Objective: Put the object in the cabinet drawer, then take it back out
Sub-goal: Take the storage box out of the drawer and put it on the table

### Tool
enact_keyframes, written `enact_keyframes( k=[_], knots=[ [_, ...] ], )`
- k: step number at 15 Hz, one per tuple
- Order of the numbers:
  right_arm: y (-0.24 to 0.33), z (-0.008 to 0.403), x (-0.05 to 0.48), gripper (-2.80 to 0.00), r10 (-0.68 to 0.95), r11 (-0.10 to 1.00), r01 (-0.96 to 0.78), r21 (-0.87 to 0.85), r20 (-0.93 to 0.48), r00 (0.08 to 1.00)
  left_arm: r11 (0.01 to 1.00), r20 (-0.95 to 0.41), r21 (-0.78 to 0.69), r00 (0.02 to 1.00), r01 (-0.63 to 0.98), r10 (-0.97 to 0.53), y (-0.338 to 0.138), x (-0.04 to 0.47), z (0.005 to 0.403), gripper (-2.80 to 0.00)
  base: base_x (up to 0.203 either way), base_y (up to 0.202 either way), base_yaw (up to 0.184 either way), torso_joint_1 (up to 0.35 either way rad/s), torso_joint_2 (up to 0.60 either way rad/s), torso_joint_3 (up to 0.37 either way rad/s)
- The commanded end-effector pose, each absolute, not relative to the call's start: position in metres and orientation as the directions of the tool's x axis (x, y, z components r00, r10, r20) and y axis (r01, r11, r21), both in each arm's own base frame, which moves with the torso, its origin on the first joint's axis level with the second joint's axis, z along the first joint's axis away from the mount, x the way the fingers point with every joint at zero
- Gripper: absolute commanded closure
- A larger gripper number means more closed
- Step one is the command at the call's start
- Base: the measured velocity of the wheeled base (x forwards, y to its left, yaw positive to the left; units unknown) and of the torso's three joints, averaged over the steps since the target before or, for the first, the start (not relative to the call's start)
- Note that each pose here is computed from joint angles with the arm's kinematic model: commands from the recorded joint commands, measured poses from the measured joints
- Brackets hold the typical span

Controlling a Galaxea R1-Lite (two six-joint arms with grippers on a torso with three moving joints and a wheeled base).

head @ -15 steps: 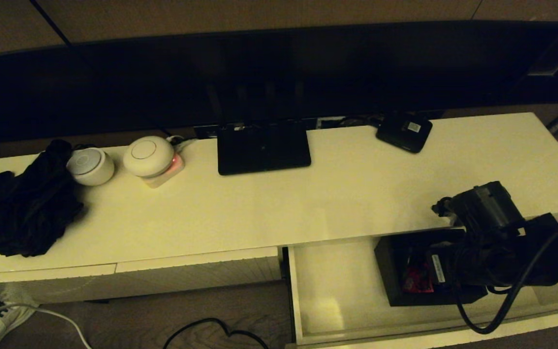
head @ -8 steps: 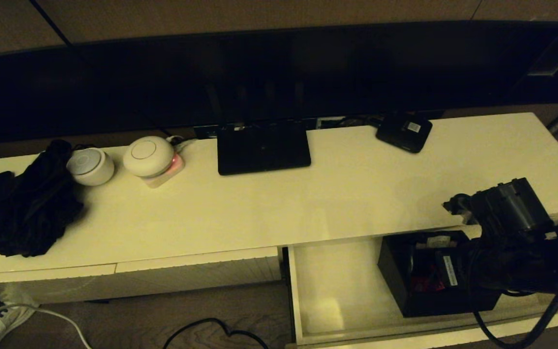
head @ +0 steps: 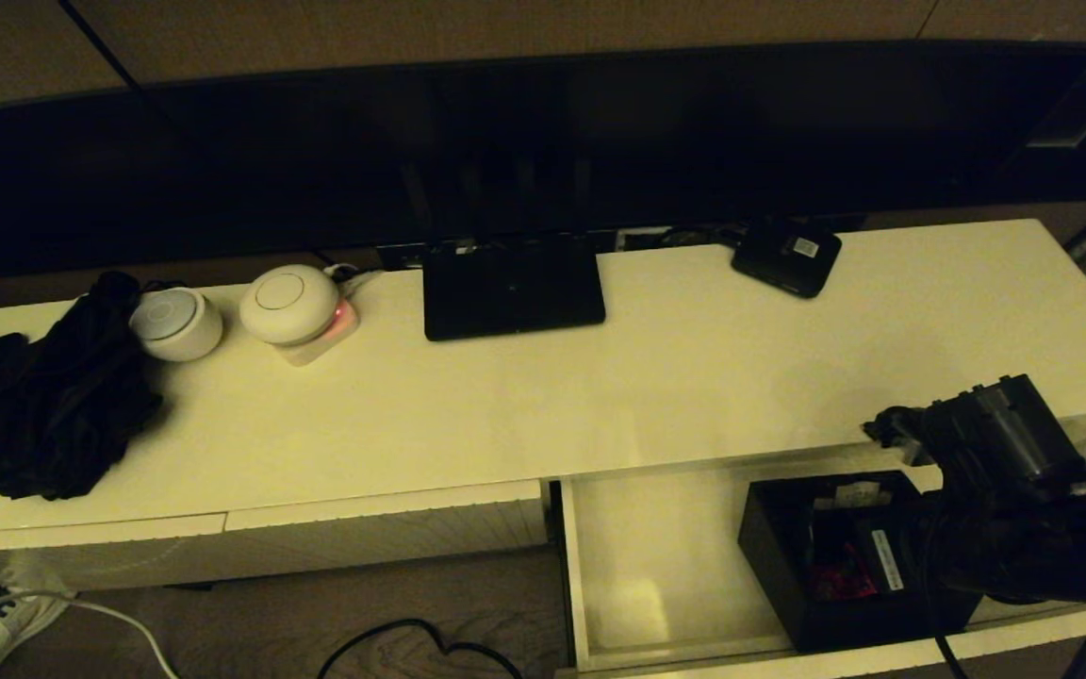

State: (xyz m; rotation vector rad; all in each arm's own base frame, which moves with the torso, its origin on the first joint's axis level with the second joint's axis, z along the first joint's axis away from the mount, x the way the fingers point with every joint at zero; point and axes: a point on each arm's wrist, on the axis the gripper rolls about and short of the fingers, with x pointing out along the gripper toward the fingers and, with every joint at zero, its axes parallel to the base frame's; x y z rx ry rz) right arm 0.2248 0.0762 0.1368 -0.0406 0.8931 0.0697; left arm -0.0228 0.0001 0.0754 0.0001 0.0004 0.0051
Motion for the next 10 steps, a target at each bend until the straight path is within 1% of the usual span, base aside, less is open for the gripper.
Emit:
enact_keyframes(
  k=[1, 4, 7, 10],
  knots=[
    [0.078, 0.135, 0.221, 0.0, 0.045, 0.996, -0.087, -0.011, -0.788, 0.615, 1.0, -0.003, 0.0, 1.0, -0.006, 0.006, 0.0, -0.023, 0.075, 0.0, 0.0, 0.0, 0.0, 0.0, 0.0, 0.0],
    [0.077, 0.134, 0.217, 0.0, 0.045, 0.996, -0.086, -0.01, -0.79, 0.611, 1.0, -0.003, 0.0, 1.0, -0.006, 0.006, 0.0, -0.023, 0.075, 0.0, 0.0, 0.0, 0.0, 0.0, 0.0, 0.0],
    [0.075, 0.141, 0.212, 0.0, 0.052, 0.996, -0.084, -0.002, -0.771, 0.634, 1.0, -0.003, 0.0, 1.0, -0.006, 0.006, 0.0, -0.023, 0.075, 0.0, 0.0, 0.0, 0.0, 0.0, 0.0, 0.0],
    [0.073, 0.142, 0.207, 0.0, 0.052, 0.996, -0.085, -0.003, -0.768, 0.639, 1.0, -0.003, 0.0, 1.0, -0.006, 0.006, 0.0, -0.023, 0.075, 0.0, 0.0, 0.0, 0.0, 0.0, 0.0, 0.0]
  ],
)
